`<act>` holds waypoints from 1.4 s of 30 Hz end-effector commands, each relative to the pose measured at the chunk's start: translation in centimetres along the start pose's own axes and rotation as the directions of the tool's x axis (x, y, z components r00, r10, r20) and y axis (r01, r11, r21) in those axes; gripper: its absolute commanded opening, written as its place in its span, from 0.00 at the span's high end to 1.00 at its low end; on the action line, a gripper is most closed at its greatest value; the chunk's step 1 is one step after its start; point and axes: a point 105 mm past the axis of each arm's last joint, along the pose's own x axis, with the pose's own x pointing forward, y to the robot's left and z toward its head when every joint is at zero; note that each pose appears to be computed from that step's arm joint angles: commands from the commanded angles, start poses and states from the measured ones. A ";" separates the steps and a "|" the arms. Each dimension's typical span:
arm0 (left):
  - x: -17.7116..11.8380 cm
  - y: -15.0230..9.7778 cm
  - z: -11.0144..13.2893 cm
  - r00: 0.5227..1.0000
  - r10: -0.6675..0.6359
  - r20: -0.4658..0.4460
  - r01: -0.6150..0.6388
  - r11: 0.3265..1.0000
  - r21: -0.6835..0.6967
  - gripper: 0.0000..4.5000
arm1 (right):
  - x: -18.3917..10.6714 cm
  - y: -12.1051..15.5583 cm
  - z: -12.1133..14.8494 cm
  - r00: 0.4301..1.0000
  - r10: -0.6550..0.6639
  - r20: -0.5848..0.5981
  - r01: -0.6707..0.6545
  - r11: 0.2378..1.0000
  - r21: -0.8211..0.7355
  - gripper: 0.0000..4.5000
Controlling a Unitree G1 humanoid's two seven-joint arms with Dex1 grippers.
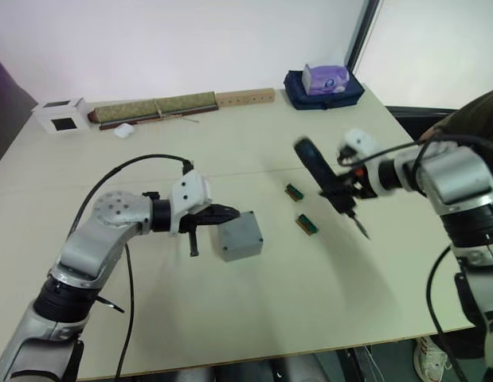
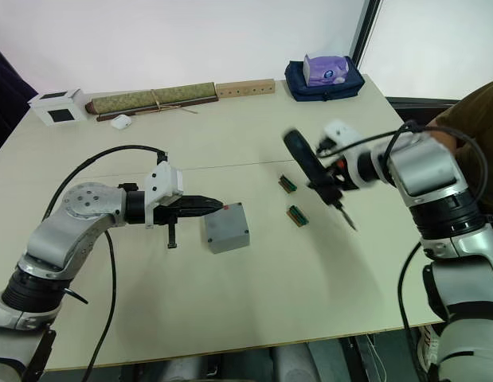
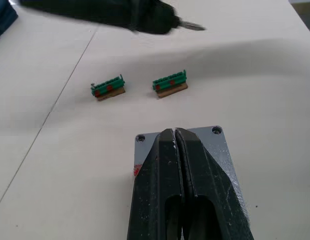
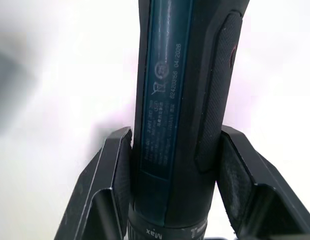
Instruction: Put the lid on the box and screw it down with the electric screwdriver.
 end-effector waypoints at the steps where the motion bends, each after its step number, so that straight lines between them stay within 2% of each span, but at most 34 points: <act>1: -0.6 0.5 -0.1 1.000 0.012 -0.006 -0.012 1.000 0.005 1.00 | -1.5 2.8 6.4 0.908 0.018 0.419 0.022 0.996 -0.089 0.60; 2: -0.5 0.5 -0.6 1.000 0.006 -0.016 -0.006 1.000 -0.009 1.00 | -1.5 3.8 7.5 0.859 0.023 0.512 0.025 0.996 -0.086 0.60; 5: -0.2 0.3 -1.7 0.999 -0.018 -0.037 0.016 0.999 -0.042 1.00 | -1.2 6.2 8.7 0.722 0.019 0.692 0.025 0.998 -0.054 0.60; 6: -0.1 0.3 -1.9 0.999 -0.024 -0.036 0.023 0.999 -0.047 1.00 | -1.0 7.1 8.5 0.714 0.062 0.697 -0.016 0.997 -0.071 0.60; 10: 0.8 0.6 -2.4 1.000 -0.018 -0.026 0.016 0.997 -0.073 1.00 | -0.6 8.5 8.4 0.624 0.045 0.780 -0.024 0.999 -0.039 0.60; 15: 1.2 0.6 -3.6 0.999 -0.013 -0.048 0.008 0.995 -0.104 1.00 | 0.5 10.2 7.0 0.615 0.070 0.785 -0.023 0.997 -0.070 0.60; 20: 1.5 0.5 -4.2 0.998 -0.021 -0.057 0.015 0.993 -0.117 1.00 | 1.4 10.7 6.3 0.620 0.059 0.782 -0.012 0.998 -0.065 0.60; 32: 1.5 0.1 -4.4 0.997 -0.039 -0.072 0.031 0.993 -0.111 1.00 | 2.8 10.6 4.7 0.634 0.007 0.773 0.035 0.999 -0.039 0.60; 42: 1.5 0.2 -4.6 0.996 -0.042 -0.081 0.033 0.994 -0.106 1.00 | 2.6 10.2 4.0 0.649 0.000 0.761 0.063 0.997 -0.053 0.60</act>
